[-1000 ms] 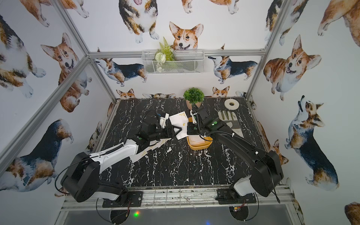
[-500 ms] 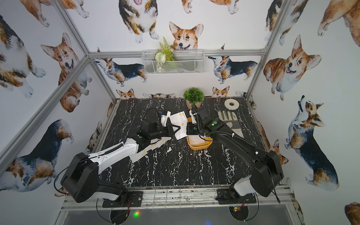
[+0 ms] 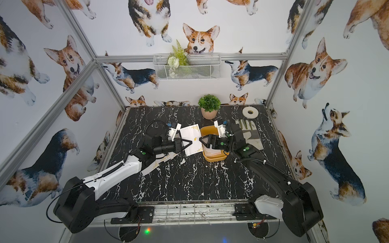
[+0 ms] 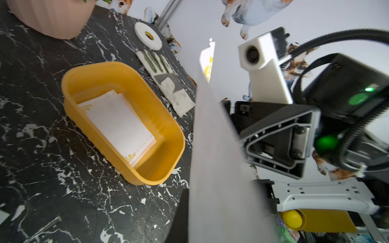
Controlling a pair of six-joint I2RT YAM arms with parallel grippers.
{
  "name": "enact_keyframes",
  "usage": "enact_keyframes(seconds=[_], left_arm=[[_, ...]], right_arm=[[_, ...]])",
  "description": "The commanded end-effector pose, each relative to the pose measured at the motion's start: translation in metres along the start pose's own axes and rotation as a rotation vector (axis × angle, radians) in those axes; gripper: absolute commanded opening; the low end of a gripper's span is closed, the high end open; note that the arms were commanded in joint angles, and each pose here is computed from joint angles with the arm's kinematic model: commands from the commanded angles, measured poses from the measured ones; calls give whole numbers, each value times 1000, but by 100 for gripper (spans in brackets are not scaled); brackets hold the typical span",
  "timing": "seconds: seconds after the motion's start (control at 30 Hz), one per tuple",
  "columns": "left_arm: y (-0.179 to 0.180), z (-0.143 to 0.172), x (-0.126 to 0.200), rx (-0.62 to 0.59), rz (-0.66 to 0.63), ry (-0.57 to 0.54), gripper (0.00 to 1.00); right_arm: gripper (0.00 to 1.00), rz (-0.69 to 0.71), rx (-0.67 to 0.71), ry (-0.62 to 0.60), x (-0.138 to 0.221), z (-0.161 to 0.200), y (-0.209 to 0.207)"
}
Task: Take out the stationery paper from the storage box
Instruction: Pick up the stationery paper from the storage box.
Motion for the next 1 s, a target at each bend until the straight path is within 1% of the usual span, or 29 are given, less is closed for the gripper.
enact_keyframes(seconds=[0.0,0.1,0.2,0.3,0.4,0.47,0.6,0.63,0.7,0.73,0.77,0.8,0.83,0.87,0.9,0.93,0.97], left_arm=[[-31,-7,4,-51,185,-1,0],[-39,-9,6,-52,231,0,0],[-39,-8,8,-55,220,-1,0],[-39,-7,10,-62,205,-4,0],[-38,-6,13,-71,174,-3,0],[-36,-5,15,-81,145,2,0],[-37,-5,20,-95,131,-8,0],[-36,-5,21,-94,128,-12,0],[-34,-5,22,-91,119,-15,0],[-33,-5,22,-88,114,-17,0],[-32,-5,23,-86,111,-19,0],[-31,-6,23,-86,109,-22,0],[-30,-6,24,-83,105,-22,0],[-29,-6,25,-82,101,-26,0],[-28,-7,26,-80,96,-32,0],[-28,-8,27,-78,92,-38,0],[-26,-8,27,-75,87,-41,0]], right_arm=[[84,-360,71,-79,8,-28,53],[82,-446,56,-51,1,-29,57],[75,-496,41,-51,-2,-30,59],[59,-519,42,-34,-3,-28,60],[38,-514,48,-27,-1,-25,60],[24,-496,56,-21,1,-23,59],[2,-455,76,-6,5,-20,59],[0,-442,79,-3,6,-19,59],[0,-414,82,-4,8,-18,57],[6,-404,84,-2,9,-18,57],[18,-401,87,-3,9,-17,57],[25,-400,87,1,10,-17,57],[28,-397,88,4,10,-16,57],[27,-396,84,13,10,-15,56],[5,-398,84,23,9,-14,56],[0,-403,84,34,9,-11,55],[0,-406,83,41,9,-9,55]])
Point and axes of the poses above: each gripper's point midway between its finger pads, its own x axis back along the fingers, its own y axis along the line the jaws close on, z = x × y, the point moved 5 cm from there along x, back along the fingers, and after that the axes turned 7 degrees about x, right-handed, at the moved point
